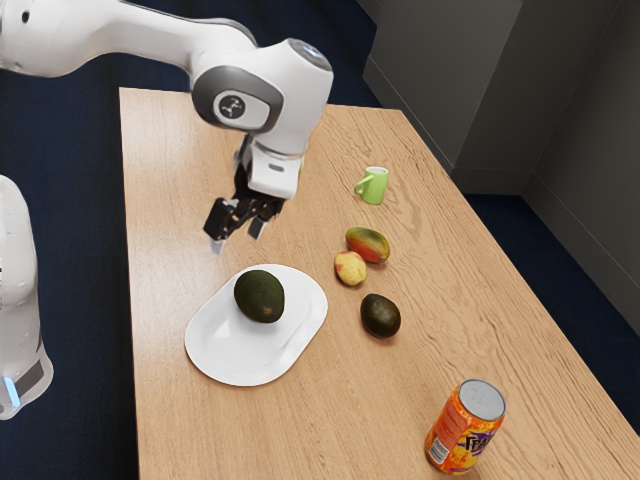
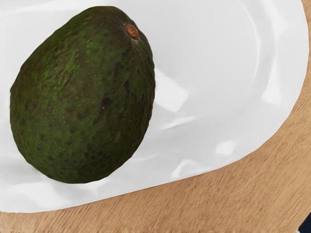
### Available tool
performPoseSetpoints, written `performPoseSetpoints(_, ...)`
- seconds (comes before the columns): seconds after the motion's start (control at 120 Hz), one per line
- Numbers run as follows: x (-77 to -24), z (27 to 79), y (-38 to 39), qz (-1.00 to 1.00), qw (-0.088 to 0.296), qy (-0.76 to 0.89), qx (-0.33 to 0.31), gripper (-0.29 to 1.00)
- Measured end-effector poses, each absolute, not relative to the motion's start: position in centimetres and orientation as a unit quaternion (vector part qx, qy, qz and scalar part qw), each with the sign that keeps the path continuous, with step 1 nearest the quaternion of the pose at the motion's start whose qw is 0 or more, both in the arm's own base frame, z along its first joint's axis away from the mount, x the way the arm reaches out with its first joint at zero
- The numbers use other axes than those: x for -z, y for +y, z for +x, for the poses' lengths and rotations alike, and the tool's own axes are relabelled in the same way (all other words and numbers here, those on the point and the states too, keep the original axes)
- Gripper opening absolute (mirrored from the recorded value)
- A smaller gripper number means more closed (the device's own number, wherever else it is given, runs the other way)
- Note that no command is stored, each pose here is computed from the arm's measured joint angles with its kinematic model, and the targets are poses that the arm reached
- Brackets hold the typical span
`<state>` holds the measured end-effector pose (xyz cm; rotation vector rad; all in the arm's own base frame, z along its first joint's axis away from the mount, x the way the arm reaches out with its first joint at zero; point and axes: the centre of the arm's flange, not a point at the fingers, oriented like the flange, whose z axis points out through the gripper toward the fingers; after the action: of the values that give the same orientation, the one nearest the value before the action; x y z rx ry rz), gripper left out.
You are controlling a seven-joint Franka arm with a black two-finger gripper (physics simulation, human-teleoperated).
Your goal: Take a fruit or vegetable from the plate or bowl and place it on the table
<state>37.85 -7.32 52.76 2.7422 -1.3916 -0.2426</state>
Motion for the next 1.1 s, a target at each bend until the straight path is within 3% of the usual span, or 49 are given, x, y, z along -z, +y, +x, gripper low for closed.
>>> performPoseSetpoints(0.467,-50.6,39.7,-6.4,0.89,0.033,-0.445,0.088,0.7)
performPoseSetpoints(1.1,-51.0,40.1,-10.1,0.879,0.091,-0.466,0.045,0.7)
